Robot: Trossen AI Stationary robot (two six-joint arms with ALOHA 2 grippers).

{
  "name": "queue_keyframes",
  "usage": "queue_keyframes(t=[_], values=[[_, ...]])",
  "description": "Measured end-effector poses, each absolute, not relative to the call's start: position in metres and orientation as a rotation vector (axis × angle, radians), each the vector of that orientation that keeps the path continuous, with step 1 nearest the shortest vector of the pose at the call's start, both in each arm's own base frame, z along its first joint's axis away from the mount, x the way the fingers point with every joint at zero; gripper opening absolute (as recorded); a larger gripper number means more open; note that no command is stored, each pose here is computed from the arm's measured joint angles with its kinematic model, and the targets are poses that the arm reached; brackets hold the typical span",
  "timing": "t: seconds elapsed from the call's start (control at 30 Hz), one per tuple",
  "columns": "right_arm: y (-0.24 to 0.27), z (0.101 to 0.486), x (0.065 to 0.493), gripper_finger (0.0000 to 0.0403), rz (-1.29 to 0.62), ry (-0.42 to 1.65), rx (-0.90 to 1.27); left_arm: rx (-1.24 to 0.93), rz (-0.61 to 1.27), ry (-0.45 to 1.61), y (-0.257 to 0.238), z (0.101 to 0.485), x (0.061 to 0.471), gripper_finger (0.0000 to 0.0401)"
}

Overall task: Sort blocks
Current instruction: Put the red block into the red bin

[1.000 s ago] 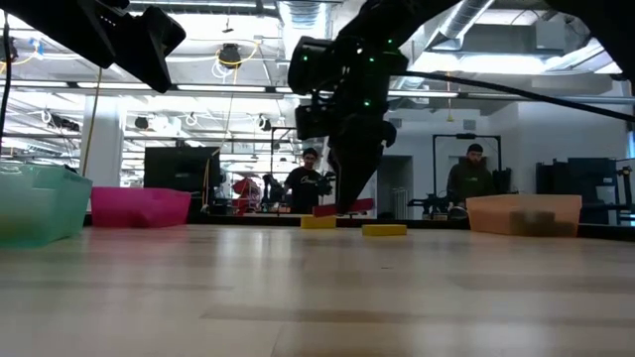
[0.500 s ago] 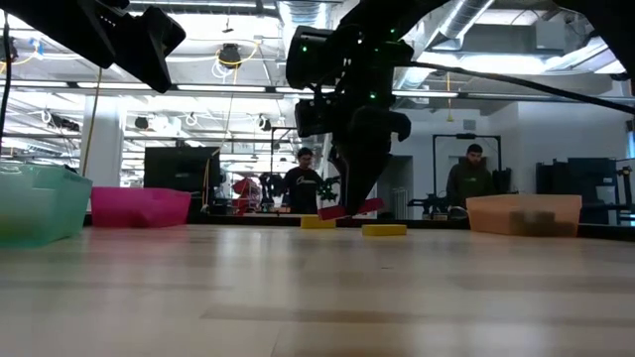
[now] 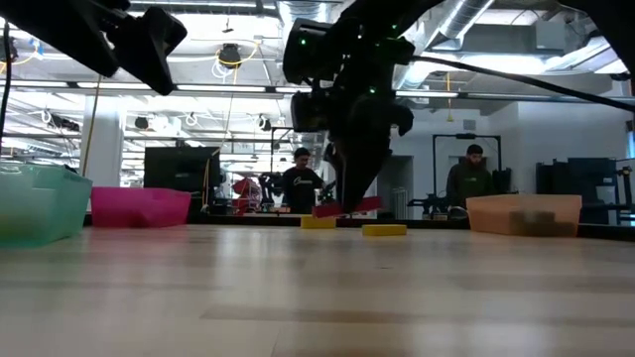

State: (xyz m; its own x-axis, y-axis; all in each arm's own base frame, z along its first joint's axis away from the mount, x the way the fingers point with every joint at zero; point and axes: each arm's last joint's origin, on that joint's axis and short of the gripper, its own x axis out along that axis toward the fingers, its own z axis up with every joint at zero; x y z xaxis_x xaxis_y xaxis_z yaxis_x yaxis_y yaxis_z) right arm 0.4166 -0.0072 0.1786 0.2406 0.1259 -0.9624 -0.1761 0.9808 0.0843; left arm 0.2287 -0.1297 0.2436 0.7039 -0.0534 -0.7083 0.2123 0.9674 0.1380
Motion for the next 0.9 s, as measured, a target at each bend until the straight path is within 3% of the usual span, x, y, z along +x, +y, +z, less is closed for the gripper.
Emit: queue_keyframes(t=[0.4, 0.9], values=[[0.022, 0.188, 0.427, 0.0112, 0.386, 1.158, 0.040, 0.570, -0.024, 0.716, -0.123, 0.246, 0.231, 0.0238], [0.037, 0.270, 0.424, 0.0112, 0.453, 0.748, 0.023, 0.746, -0.038, 0.588, -0.126, 0.257, 0.240, 0.0238]])
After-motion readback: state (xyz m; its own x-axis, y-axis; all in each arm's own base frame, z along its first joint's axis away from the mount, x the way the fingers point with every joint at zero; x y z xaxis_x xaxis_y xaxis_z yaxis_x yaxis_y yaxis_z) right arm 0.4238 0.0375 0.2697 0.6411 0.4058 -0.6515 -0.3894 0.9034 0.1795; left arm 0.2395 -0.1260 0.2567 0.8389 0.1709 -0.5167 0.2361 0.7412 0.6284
